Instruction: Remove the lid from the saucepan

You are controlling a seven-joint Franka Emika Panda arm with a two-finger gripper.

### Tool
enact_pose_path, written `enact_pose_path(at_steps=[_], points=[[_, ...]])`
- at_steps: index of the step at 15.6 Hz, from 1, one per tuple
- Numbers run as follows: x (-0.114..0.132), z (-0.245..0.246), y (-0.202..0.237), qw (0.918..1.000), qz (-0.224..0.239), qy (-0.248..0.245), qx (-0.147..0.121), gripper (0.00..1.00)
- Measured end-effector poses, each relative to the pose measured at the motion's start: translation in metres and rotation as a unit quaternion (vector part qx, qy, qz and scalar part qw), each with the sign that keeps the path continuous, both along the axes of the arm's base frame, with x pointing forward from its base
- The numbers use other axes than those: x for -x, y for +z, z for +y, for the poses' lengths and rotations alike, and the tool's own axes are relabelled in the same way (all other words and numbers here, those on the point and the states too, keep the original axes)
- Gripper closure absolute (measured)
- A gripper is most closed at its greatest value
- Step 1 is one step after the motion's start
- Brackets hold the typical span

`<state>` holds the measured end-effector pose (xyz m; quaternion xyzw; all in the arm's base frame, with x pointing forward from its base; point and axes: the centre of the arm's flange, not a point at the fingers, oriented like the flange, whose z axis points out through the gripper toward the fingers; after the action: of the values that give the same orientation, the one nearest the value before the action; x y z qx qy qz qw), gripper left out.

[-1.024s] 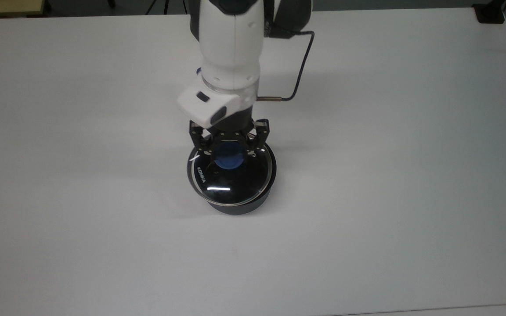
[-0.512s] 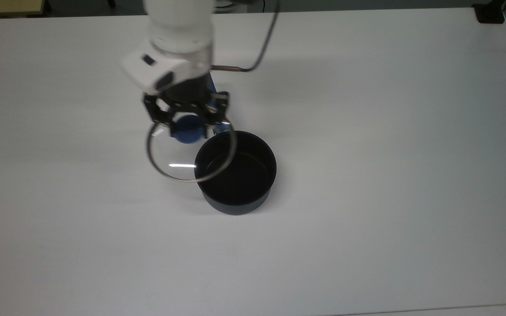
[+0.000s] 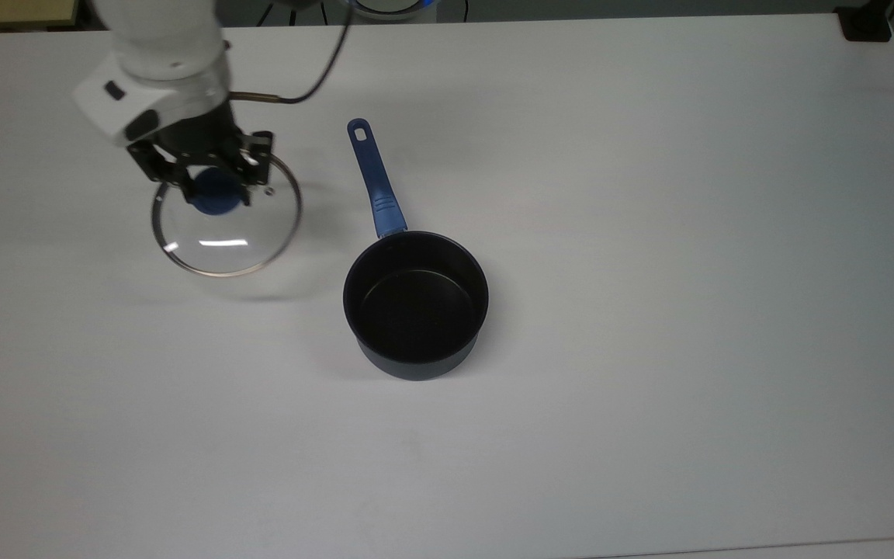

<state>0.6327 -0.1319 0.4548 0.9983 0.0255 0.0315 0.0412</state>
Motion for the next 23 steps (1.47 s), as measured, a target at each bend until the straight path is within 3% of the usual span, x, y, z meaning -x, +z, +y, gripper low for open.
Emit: enact_pose_path(at_steps=[5,9,13,16,19,23], points=[[0.033,-0.007,-0.057,0.9977,0.064,0.021,-0.009,0.4],[0.042,0.025,-0.091,0.9941,0.097,0.046,-0.014,0.4],[0.045,0.035,-0.096,0.993,0.104,0.054,-0.013,0.39],[0.056,0.036,-0.111,0.9898,0.131,0.053,-0.018,0.32],[0.059,0.036,-0.116,0.9879,0.145,0.052,-0.021,0.03],[0.047,0.031,-0.071,0.9894,0.137,0.046,-0.018,0.0]])
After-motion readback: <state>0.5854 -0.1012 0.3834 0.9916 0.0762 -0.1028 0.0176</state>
